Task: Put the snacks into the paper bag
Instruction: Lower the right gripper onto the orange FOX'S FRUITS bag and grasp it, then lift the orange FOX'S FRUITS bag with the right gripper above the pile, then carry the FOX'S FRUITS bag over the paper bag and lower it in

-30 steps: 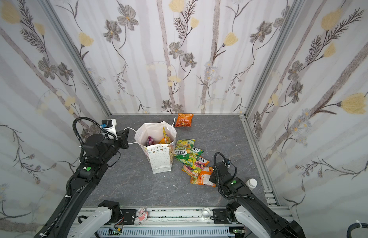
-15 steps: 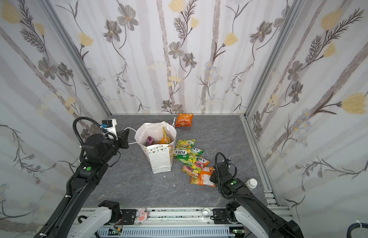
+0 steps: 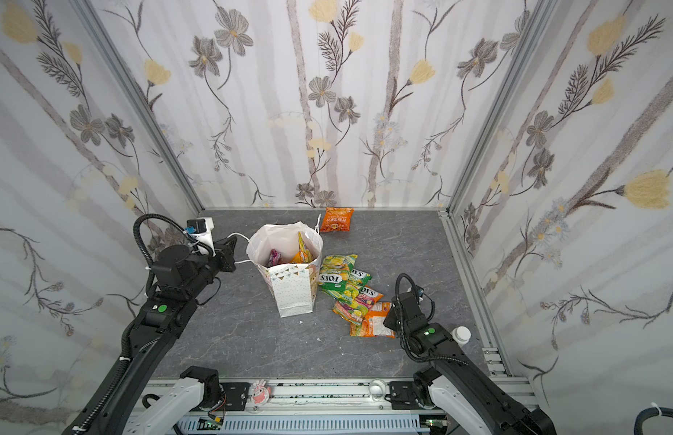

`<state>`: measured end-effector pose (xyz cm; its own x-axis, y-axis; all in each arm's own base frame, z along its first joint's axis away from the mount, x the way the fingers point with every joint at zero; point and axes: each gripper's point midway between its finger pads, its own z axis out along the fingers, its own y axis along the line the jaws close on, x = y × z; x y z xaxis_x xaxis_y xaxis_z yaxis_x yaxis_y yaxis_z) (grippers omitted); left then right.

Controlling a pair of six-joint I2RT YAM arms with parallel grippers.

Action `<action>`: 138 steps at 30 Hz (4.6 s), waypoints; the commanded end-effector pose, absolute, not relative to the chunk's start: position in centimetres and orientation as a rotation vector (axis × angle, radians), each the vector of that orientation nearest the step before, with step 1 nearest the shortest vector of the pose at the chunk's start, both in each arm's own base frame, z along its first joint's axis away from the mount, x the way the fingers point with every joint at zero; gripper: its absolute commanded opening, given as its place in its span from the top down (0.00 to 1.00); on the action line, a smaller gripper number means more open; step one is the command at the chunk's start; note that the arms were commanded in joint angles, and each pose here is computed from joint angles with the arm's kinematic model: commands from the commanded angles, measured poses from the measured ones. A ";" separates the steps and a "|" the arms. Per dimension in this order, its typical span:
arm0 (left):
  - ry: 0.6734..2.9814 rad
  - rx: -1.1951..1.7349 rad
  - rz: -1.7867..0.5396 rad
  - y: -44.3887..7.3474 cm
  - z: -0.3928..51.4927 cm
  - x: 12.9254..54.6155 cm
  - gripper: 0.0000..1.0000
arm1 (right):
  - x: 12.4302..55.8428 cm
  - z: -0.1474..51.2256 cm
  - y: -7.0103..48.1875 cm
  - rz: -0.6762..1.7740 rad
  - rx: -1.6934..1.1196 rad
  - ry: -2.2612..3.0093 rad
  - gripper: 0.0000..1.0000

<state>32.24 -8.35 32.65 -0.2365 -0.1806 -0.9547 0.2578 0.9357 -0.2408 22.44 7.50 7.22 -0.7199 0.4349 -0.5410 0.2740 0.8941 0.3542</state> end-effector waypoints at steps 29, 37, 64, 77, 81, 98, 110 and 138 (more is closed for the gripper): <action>1.721 0.073 -0.429 -8.6 33.6 32.1 1.00 | 28.1 24.8 14.0 0.704 0.145 2.039 1.00; 1.718 0.071 -0.429 -8.6 33.7 32.0 1.00 | 29.7 30.8 15.9 0.787 0.054 1.909 1.00; 1.710 0.069 -0.425 -8.5 33.9 31.9 1.00 | 31.0 43.5 22.4 0.981 -0.211 1.675 1.00; 1.703 0.072 -0.435 -8.6 34.1 31.8 1.00 | 30.4 47.6 25.7 1.002 -0.306 1.610 1.00; 1.698 0.076 -0.439 -8.7 34.2 31.7 1.00 | 30.3 48.8 26.6 1.008 -0.328 1.587 1.00; 1.692 0.074 -0.448 -8.7 34.3 31.6 1.00 | 29.2 55.0 30.6 1.071 -0.445 1.470 1.00; 1.691 0.075 -0.449 -8.8 34.3 31.6 1.00 | 29.0 54.0 34.9 1.120 -0.551 1.513 1.00; 1.688 0.072 -0.446 -8.7 34.3 31.6 1.00 | 29.4 42.8 41.0 1.093 -0.785 1.757 1.00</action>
